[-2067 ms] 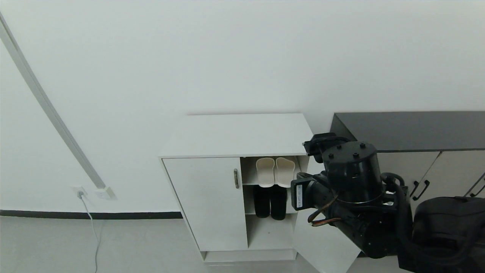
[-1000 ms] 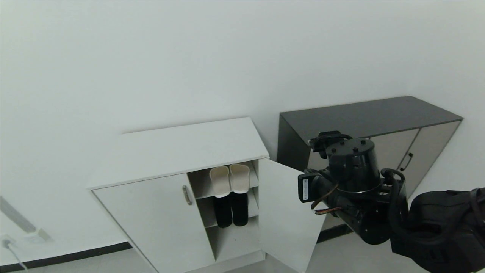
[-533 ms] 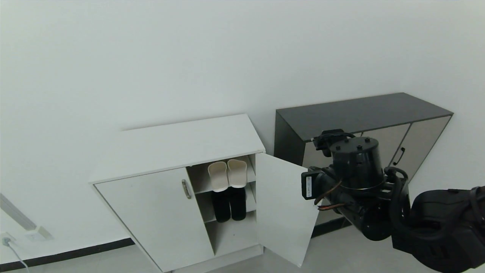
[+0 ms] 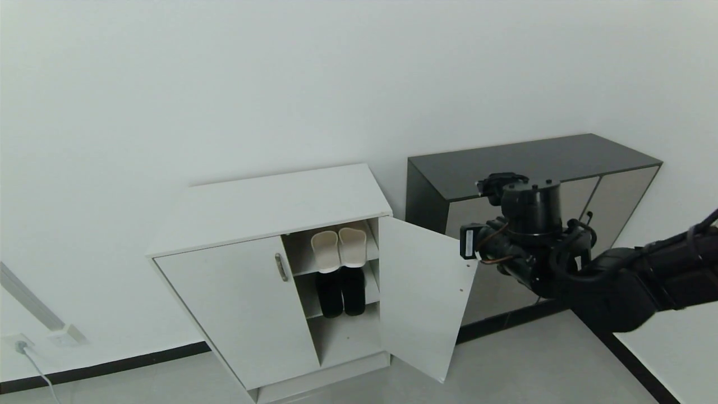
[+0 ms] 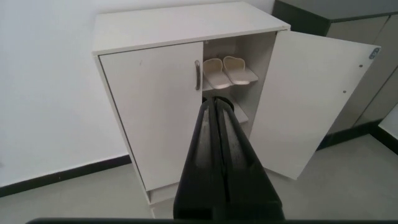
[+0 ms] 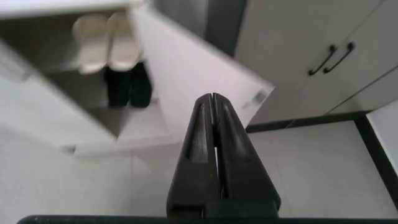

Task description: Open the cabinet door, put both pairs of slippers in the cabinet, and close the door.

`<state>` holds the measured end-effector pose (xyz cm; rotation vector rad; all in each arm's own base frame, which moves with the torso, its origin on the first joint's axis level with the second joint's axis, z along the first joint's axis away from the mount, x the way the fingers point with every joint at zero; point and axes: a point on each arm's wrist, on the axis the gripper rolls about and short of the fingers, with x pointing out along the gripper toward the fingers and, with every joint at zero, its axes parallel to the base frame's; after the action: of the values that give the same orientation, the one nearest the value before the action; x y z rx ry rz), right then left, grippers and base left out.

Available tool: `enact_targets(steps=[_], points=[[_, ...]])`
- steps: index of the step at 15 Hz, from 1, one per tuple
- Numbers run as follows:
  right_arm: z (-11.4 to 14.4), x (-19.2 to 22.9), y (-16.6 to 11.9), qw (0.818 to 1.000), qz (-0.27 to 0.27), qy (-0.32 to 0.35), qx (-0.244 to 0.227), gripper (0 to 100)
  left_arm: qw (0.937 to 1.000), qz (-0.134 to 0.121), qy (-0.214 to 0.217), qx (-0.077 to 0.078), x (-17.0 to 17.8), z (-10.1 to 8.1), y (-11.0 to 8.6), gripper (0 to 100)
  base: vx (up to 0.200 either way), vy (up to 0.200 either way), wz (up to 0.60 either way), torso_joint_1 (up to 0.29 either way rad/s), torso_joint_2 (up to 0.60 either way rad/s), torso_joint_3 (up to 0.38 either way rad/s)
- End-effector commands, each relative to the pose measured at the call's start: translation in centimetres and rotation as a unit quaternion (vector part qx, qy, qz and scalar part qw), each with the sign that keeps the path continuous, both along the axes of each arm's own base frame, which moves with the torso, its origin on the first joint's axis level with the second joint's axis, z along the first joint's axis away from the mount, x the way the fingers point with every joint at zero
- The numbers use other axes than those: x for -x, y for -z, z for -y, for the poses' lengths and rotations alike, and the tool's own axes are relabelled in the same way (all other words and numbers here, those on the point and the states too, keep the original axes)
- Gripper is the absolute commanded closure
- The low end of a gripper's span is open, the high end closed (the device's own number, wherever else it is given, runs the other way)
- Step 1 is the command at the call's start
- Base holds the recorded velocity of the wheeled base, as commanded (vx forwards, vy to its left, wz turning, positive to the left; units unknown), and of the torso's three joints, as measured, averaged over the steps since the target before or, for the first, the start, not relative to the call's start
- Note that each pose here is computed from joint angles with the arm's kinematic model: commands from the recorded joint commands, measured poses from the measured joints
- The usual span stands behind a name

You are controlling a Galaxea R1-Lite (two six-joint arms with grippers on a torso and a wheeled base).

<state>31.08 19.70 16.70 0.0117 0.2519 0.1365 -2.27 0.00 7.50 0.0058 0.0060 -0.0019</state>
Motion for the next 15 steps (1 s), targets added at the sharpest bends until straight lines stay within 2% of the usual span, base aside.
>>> enact_targets(steps=[1, 7, 11, 15], points=[[1.6, -5.1, 1.7, 0.999, -0.012, 0.032, 0.002, 100, 1.0, 0.0, 0.001, 0.0, 0.0, 0.0, 0.0, 100, 0.0, 0.0, 0.0, 0.0, 0.0, 0.0], [3.1, -10.5, 3.2, 0.998, -0.037, 0.043, -0.002, 100, 1.0, 0.001, 0.001, 0.0, 0.0, 0.0, 0.0, 100, 0.0, 0.0, 0.0, 0.0, 0.0, 0.0], [3.3, -11.7, 4.6, 0.998, -0.045, 0.035, -0.005, 100, 1.0, 0.001, 0.001, -0.001, 0.0, 0.0, 0.0, 100, 0.0, 0.0, 0.0, 0.0, 0.0, 0.0], [3.9, -12.8, 5.6, 0.998, -0.048, 0.033, -0.029, 100, 1.0, 0.001, 0.001, 0.0, 0.0, 0.0, 0.0, 100, 0.0, 0.0, 0.0, 0.0, 0.0, 0.0]])
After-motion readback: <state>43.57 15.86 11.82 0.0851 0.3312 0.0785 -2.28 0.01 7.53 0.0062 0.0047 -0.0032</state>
